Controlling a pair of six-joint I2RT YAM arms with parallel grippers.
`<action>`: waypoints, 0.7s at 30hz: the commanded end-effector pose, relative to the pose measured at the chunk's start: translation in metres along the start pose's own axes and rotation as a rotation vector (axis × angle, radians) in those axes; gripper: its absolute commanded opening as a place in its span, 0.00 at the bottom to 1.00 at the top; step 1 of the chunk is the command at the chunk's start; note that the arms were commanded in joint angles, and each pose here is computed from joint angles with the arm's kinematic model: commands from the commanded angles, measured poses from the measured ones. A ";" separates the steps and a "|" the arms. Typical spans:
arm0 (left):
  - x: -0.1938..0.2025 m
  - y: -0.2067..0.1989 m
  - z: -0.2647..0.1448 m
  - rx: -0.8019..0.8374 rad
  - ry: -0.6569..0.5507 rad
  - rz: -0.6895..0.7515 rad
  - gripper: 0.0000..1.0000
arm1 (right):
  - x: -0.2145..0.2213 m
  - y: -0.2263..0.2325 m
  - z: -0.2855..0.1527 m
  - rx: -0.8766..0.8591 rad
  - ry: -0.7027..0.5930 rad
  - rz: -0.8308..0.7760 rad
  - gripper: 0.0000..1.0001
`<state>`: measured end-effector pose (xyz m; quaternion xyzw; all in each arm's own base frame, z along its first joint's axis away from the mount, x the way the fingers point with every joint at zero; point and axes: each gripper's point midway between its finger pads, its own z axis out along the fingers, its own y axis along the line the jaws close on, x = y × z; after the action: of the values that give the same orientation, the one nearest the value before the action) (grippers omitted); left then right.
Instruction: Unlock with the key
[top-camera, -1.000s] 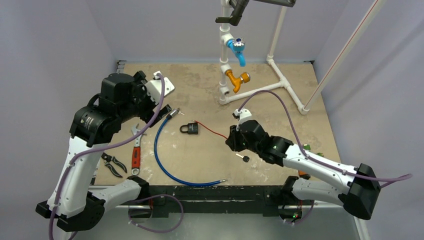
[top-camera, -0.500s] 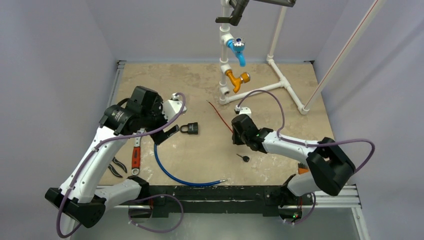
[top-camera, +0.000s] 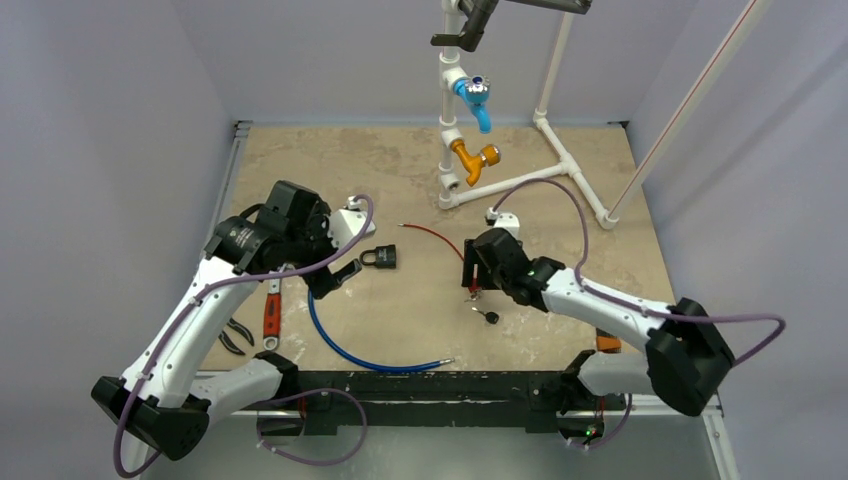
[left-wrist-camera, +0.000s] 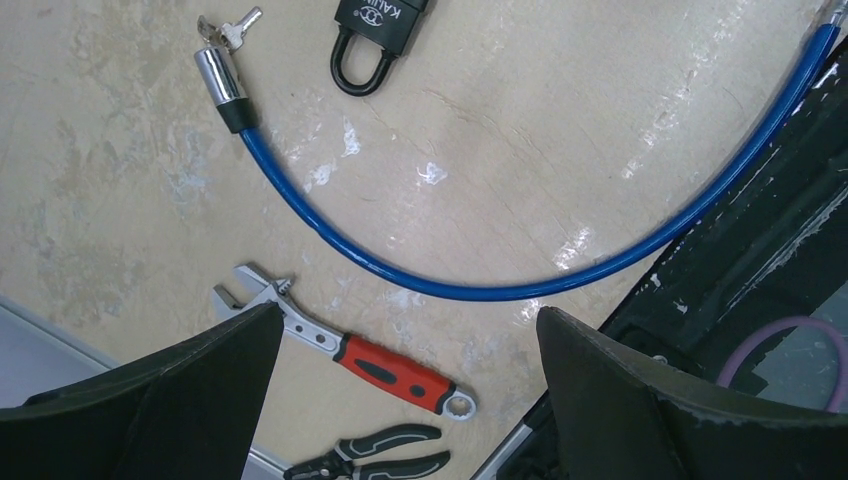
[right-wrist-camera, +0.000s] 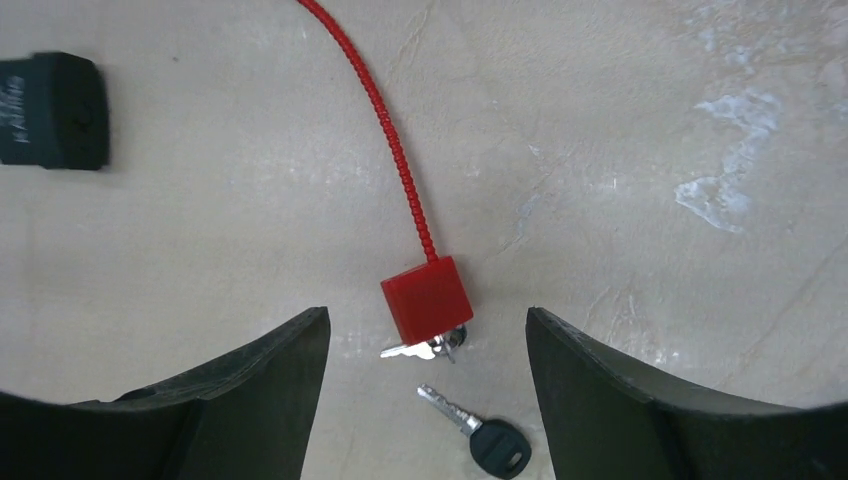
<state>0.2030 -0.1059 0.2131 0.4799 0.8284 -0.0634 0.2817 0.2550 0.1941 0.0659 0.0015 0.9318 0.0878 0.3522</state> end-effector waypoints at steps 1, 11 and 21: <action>-0.005 -0.007 -0.003 0.027 -0.044 -0.018 1.00 | -0.005 -0.006 -0.030 -0.024 -0.041 0.122 0.69; 0.002 -0.015 -0.001 0.067 -0.013 -0.023 1.00 | 0.063 -0.015 -0.034 -0.079 0.055 0.202 0.68; 0.000 -0.015 -0.006 0.062 -0.025 -0.021 1.00 | 0.075 -0.012 -0.018 -0.042 0.093 0.103 0.68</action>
<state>0.1913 -0.1089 0.2102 0.4853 0.8283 -0.0857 0.2666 0.1796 0.1722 0.0235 0.0445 0.9483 0.1170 0.2915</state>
